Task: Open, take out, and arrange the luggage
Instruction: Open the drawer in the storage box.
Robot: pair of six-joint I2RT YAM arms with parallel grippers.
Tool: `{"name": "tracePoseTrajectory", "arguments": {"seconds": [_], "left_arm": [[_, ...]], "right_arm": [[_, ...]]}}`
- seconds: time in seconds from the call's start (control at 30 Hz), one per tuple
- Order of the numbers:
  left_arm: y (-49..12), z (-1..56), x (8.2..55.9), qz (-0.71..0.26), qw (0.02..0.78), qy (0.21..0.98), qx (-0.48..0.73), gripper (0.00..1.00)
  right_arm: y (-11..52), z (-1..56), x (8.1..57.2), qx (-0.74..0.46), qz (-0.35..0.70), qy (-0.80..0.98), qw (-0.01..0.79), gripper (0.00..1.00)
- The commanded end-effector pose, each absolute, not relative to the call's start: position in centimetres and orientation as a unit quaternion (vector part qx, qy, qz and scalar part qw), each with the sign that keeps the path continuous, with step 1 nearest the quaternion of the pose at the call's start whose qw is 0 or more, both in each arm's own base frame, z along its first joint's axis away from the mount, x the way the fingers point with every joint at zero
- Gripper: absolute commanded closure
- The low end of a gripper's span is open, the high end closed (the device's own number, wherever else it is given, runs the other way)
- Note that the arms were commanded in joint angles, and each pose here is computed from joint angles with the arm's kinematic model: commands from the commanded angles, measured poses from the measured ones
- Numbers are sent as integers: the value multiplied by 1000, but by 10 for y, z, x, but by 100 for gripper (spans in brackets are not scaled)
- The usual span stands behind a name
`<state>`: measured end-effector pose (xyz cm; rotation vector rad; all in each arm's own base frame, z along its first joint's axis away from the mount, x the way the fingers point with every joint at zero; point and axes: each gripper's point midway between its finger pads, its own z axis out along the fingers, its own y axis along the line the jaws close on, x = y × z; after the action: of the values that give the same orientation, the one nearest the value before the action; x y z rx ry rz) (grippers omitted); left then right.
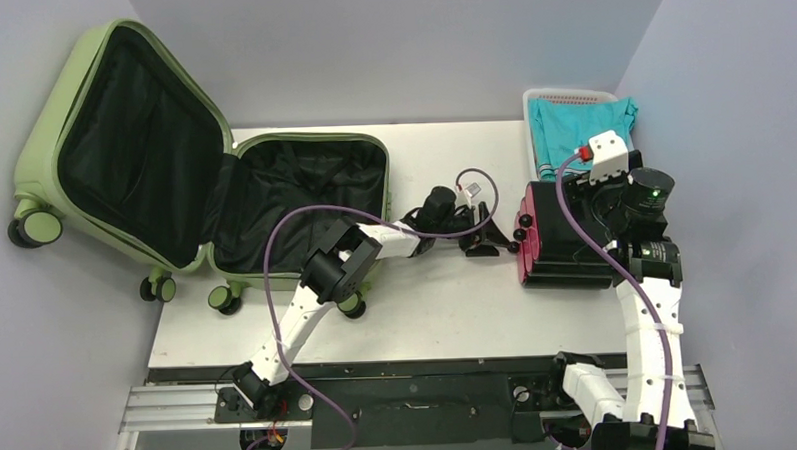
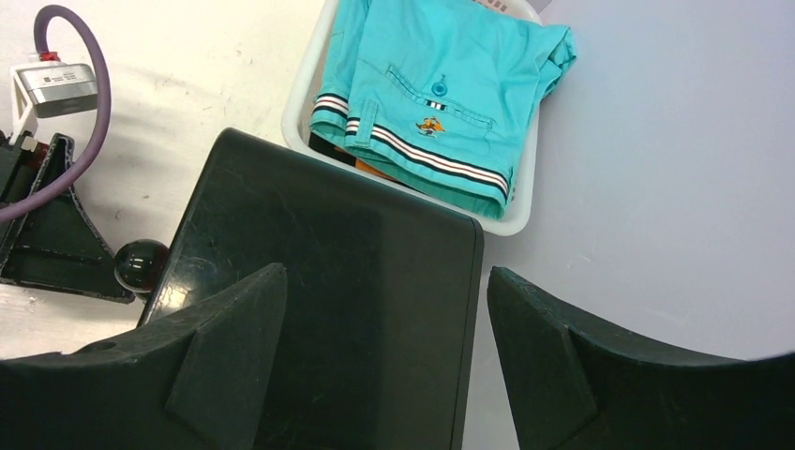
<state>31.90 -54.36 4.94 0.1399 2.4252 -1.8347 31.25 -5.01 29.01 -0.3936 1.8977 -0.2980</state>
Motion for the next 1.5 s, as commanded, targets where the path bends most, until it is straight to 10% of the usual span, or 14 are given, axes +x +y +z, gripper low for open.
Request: {"name": "tracePoseTrajectory", "arguments": {"seconds": [0.0,0.5,1.0,1.47], "left_arm": [[-548,9,319,-572,48,818,41,42],[-565,2,307,-586,27,809,39,58],[-575,21,321,-619,33,784,31,52],[-571,25,319,-622,30,782,31,81]], "right_arm": [[-51,287,317,-161,-125,798,567,26],[-55,225,331,-154,-107,832,522,28],[-53,195,329,-163,-90,851,492,30],[-51,183,330,-168,-79,861,473,30]]}}
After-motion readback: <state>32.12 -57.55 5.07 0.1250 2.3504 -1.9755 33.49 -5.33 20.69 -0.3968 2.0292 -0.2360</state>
